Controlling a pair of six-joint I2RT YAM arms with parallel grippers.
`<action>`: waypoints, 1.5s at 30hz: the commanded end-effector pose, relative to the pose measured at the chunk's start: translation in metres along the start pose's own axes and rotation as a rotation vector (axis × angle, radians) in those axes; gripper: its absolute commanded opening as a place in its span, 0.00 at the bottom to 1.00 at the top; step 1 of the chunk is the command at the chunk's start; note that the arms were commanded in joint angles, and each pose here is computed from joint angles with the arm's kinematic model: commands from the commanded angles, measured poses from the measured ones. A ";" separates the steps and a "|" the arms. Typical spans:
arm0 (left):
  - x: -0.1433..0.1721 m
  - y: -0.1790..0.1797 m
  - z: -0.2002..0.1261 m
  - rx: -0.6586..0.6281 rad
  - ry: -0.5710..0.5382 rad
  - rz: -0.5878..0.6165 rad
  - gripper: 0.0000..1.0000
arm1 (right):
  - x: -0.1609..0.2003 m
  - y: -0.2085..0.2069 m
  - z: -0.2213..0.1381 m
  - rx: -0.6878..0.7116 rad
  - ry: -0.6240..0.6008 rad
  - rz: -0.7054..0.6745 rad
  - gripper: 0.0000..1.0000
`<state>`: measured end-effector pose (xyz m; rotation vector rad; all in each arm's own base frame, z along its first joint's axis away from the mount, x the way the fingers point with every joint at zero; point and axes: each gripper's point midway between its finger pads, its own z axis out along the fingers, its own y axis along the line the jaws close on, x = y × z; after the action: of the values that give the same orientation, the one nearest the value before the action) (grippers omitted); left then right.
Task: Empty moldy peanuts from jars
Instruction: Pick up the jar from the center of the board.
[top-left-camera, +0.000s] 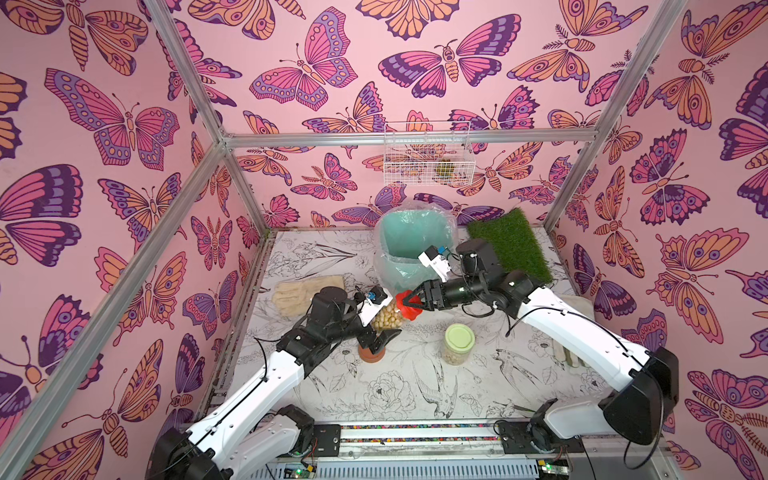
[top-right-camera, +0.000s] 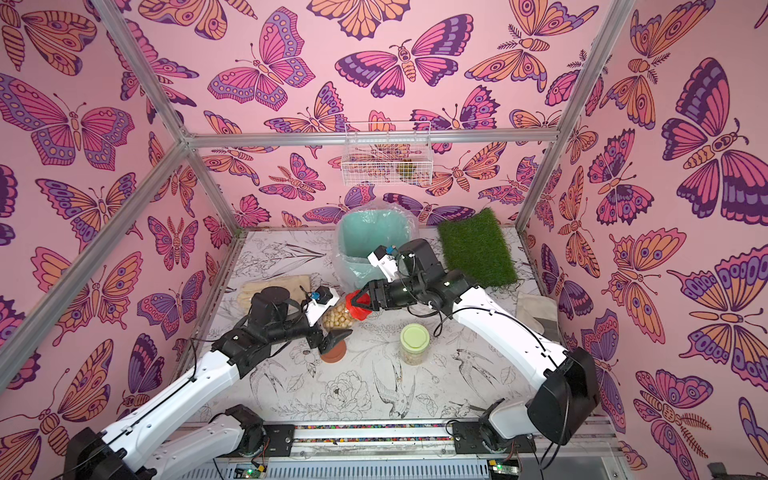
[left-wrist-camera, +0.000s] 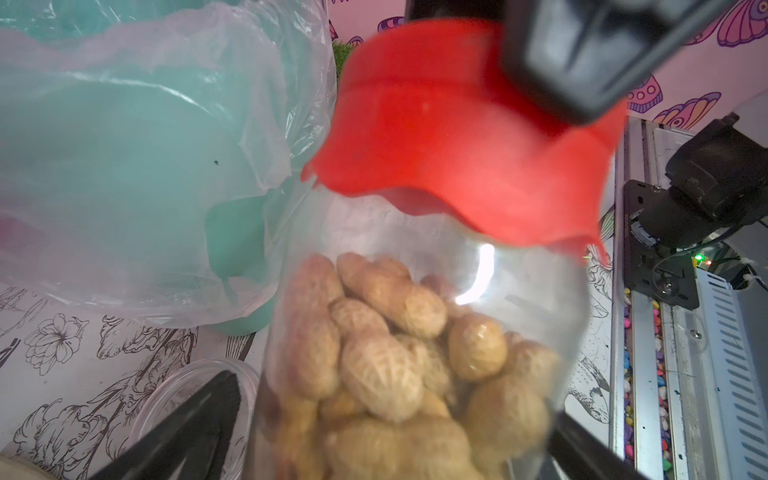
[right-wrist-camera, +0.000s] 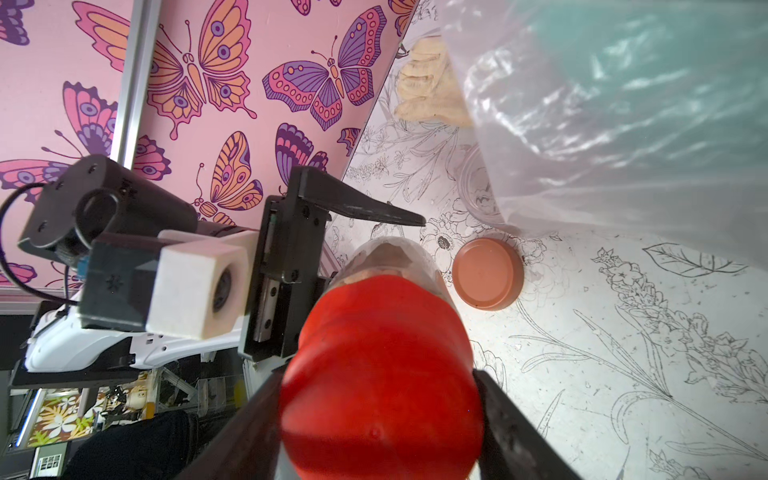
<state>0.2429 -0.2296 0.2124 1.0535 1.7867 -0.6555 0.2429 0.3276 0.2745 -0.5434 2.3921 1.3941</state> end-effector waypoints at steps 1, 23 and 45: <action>0.001 0.000 0.004 0.002 -0.015 -0.005 0.97 | -0.004 0.012 -0.001 -0.062 -0.004 -0.010 0.00; 0.002 0.006 0.006 -0.034 -0.025 -0.028 0.71 | 0.005 0.006 0.007 -0.085 0.040 0.027 0.00; -0.006 -0.021 -0.003 0.115 -0.026 -0.001 0.00 | 0.040 0.001 -0.009 -0.097 0.227 -0.476 0.00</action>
<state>0.2202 -0.2414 0.1989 1.1661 1.7618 -0.7534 0.2253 0.3267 0.2703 -1.0059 2.2415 1.3519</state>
